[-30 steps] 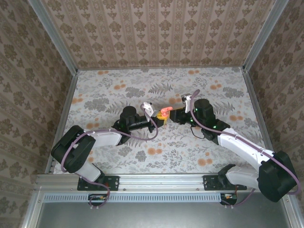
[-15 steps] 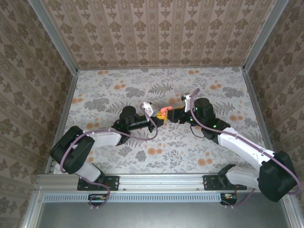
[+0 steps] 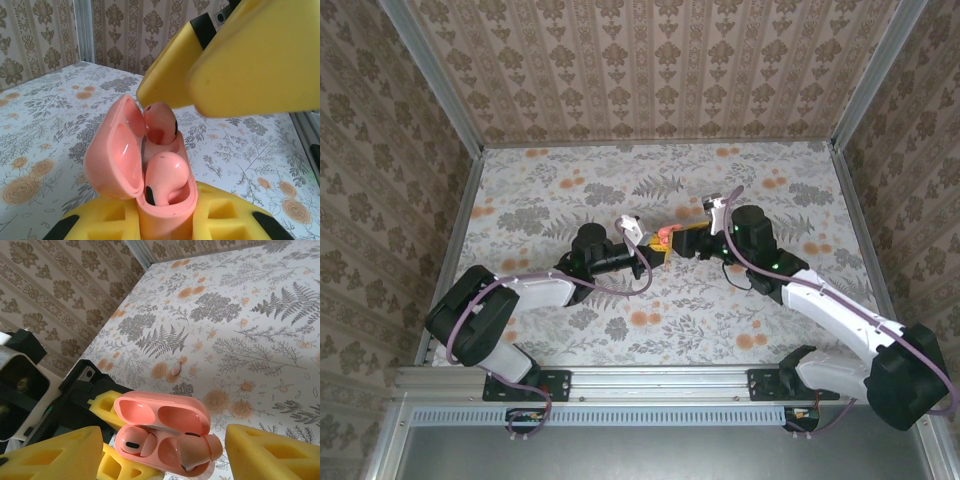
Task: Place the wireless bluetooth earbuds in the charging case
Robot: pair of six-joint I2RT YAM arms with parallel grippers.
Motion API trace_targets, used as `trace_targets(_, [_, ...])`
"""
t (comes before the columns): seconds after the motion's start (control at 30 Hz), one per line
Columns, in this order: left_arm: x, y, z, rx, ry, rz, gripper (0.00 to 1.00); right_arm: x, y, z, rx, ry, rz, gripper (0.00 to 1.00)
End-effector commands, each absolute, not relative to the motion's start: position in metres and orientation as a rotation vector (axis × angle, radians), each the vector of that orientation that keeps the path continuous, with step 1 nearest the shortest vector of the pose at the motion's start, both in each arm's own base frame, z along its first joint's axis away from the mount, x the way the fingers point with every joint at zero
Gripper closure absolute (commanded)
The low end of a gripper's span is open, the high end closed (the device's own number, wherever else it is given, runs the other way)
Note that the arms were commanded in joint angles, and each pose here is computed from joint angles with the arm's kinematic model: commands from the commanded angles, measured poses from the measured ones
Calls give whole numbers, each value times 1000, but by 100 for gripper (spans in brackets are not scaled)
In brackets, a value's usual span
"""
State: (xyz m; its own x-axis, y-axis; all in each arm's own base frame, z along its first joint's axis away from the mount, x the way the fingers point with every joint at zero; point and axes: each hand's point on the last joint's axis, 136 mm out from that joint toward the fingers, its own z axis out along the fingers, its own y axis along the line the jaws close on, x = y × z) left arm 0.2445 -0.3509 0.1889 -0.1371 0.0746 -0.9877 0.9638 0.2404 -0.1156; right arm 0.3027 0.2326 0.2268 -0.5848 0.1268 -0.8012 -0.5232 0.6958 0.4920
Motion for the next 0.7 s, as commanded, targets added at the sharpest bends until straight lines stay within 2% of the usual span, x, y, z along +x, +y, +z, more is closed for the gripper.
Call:
trace_targets(0.0, [241, -351, 209, 1047, 1402, -1071, 84, 302, 229, 252, -325, 1952, 901, 32])
trace_targets(0.27, [238, -351, 211, 1062, 1386, -1079, 84, 299, 220, 270, -330, 1892, 893, 28])
trace_targets(0.43, [230, -351, 213, 1097, 1362, -1123, 84, 295, 203, 278, -347, 1832, 829, 12])
trace_targets(0.53, [228, -349, 215, 1107, 1350, -1132, 84, 287, 197, 283, -473, 1761, 761, 7])
trace_targets(0.67, [224, -346, 217, 1127, 1332, -1152, 84, 268, 195, 279, -744, 1691, 669, 10])
